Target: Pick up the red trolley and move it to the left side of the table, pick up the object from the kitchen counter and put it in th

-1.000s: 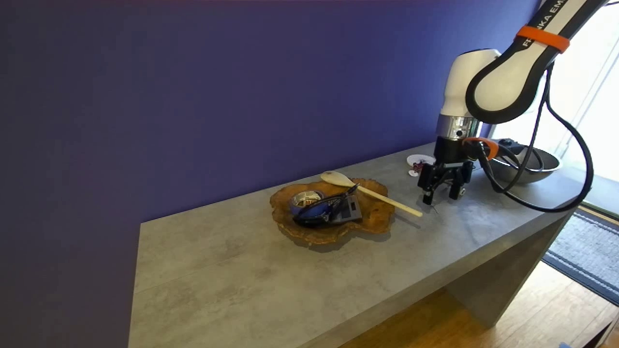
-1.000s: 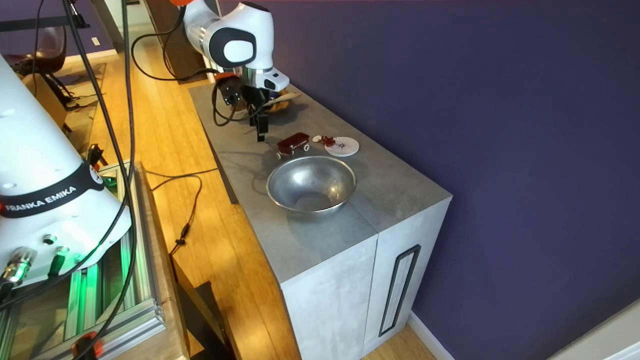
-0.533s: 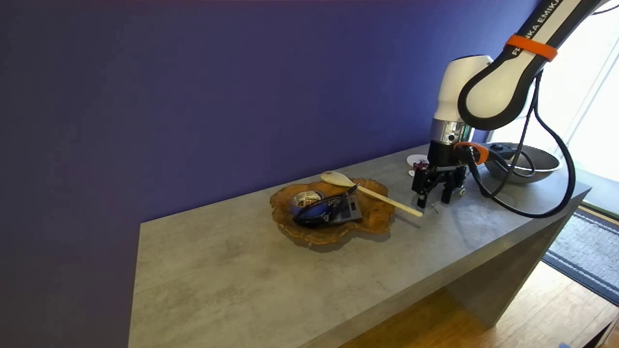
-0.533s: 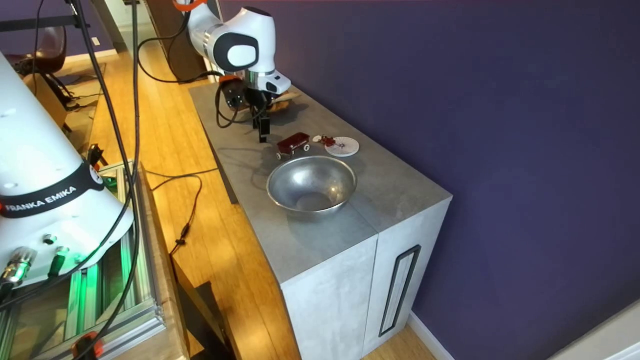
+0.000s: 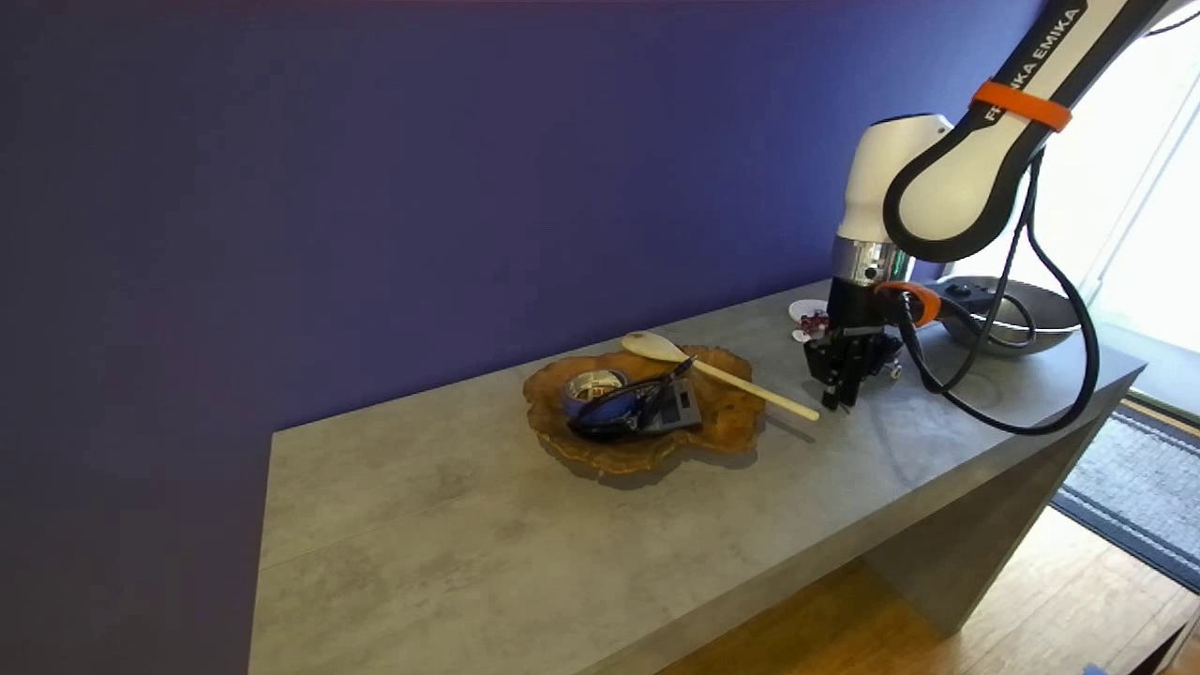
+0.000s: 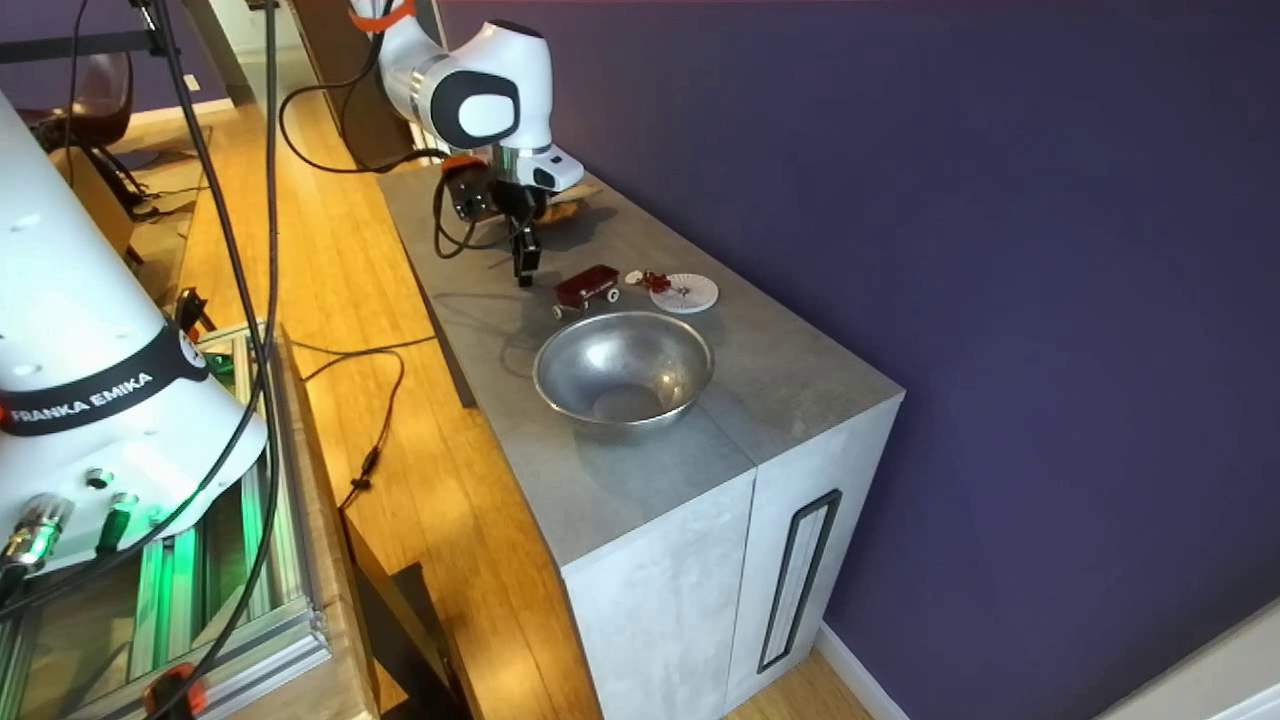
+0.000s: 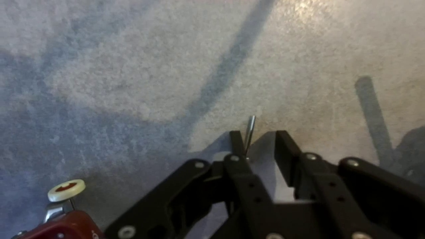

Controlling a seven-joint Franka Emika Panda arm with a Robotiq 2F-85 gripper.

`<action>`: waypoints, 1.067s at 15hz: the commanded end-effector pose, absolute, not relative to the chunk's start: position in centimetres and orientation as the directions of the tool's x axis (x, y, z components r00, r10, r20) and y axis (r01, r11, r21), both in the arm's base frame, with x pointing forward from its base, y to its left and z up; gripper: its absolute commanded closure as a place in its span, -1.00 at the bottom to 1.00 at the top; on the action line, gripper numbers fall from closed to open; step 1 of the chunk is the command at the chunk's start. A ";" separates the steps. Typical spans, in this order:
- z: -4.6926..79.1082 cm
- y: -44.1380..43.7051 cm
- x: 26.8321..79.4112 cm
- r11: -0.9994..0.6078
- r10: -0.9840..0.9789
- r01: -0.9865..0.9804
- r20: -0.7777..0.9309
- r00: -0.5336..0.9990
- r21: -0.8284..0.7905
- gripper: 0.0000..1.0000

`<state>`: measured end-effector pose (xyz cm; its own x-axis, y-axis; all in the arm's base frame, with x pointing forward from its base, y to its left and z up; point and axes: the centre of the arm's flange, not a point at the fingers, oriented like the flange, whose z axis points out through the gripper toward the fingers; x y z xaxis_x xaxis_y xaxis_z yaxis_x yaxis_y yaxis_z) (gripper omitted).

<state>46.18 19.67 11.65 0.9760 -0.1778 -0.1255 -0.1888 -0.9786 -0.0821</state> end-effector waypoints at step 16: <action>20.2 15.2 46.4 -0.997 -0.066 -0.064 -0.032 0.997 0.046 0.96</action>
<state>47.45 17.04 17.20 0.9905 -0.1289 -0.0473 -0.1302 -0.9912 -0.0257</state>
